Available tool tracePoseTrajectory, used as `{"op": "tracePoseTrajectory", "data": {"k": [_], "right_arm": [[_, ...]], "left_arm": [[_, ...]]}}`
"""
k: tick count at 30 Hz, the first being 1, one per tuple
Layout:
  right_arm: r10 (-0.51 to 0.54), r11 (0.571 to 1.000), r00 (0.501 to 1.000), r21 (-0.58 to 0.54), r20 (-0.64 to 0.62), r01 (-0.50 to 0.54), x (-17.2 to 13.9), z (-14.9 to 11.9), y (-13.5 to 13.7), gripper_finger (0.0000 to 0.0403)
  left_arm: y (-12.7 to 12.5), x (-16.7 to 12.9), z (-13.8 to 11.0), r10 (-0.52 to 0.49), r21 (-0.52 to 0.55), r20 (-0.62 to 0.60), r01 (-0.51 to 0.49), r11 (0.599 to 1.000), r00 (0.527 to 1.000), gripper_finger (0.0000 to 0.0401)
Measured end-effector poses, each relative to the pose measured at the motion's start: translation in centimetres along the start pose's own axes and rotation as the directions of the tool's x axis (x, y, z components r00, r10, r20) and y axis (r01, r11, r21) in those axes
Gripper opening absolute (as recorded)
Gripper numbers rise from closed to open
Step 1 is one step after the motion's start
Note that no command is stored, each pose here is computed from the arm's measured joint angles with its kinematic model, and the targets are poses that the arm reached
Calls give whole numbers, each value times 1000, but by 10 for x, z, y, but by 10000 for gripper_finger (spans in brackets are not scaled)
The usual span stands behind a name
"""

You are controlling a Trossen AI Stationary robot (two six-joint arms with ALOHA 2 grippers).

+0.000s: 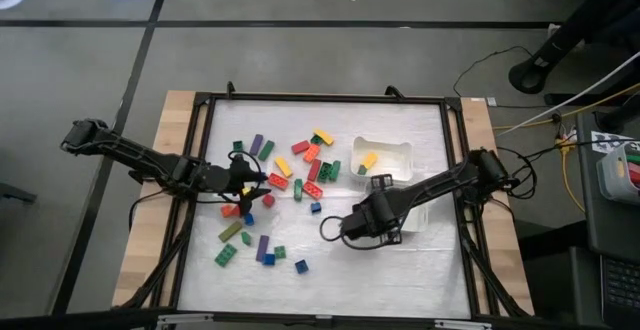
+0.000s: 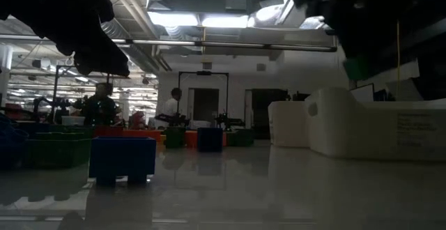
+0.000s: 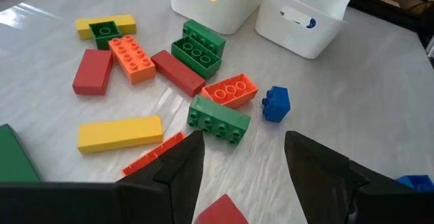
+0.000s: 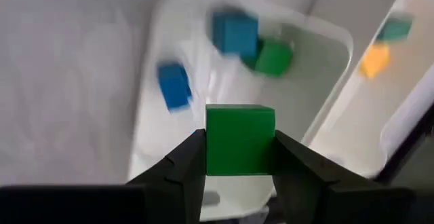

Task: Sort blocks by size
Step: Put the green cube block into the bottom white bin

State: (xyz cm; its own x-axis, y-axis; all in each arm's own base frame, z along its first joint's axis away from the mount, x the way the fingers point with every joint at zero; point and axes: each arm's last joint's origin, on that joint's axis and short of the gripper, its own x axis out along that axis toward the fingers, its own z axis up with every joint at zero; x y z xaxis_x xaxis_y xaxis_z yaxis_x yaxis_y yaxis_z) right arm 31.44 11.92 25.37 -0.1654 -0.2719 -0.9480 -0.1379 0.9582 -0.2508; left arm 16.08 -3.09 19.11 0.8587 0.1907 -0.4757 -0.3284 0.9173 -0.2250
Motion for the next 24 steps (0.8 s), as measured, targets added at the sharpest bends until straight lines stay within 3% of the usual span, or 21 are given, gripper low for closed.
{"op": "tracePoseTrajectory", "data": {"k": [15, 20, 24], "right_arm": [[-29, 999, 995, -17, -96, 27, 46, -14, 5, 145], [-35, 999, 992, -15, -124, 34, 53, -16, 4, 155], [-50, 998, 992, 18, -113, 52, 54, -14, -1, 188]], "left_arm": [[0, 0, -4, -38, -56, -58, 35, 998, 998, 191], [-1, 2, -6, -62, 38, -88, 65, 997, 994, 191], [-2, 10, -11, -37, 125, -129, 53, 991, 991, 191]]}}
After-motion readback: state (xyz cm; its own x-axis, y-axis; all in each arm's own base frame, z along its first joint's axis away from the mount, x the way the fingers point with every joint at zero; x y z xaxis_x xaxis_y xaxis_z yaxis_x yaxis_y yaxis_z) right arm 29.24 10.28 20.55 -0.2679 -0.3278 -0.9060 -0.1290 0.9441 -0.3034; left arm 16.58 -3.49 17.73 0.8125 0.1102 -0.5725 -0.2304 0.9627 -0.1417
